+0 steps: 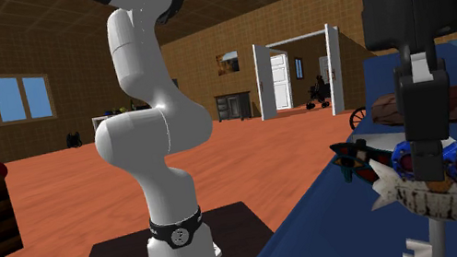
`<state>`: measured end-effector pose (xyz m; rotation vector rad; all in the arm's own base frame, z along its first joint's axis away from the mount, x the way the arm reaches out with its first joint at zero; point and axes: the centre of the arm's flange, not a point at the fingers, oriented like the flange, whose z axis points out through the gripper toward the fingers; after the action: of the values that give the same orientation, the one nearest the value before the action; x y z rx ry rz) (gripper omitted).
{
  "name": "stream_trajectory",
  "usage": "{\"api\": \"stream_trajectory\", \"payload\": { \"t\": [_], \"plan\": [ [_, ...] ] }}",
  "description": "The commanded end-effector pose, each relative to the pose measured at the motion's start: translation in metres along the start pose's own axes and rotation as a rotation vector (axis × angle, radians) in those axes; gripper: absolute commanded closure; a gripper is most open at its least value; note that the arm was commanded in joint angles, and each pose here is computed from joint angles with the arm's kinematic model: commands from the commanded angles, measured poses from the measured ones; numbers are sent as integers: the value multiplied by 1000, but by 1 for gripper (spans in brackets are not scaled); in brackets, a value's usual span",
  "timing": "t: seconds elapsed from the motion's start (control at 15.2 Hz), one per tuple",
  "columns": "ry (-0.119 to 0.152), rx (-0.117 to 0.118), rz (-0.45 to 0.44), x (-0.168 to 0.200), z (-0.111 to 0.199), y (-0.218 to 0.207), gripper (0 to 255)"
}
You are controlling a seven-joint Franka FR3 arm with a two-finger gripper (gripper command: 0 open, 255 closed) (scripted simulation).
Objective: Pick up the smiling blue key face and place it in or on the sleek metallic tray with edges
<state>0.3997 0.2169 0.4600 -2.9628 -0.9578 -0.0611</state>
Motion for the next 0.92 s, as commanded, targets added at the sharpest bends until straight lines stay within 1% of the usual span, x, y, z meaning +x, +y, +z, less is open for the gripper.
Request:
{"api": "stream_trajectory", "payload": {
  "t": [0.0, 0.26, 0.86],
  "plan": [
    [0, 0, 0, 0, 0, 0, 255],
    [0, 0, 0, 0, 0, 0, 255],
    [0, 0, 0, 2, -47, -1, 255]
  ]
}}
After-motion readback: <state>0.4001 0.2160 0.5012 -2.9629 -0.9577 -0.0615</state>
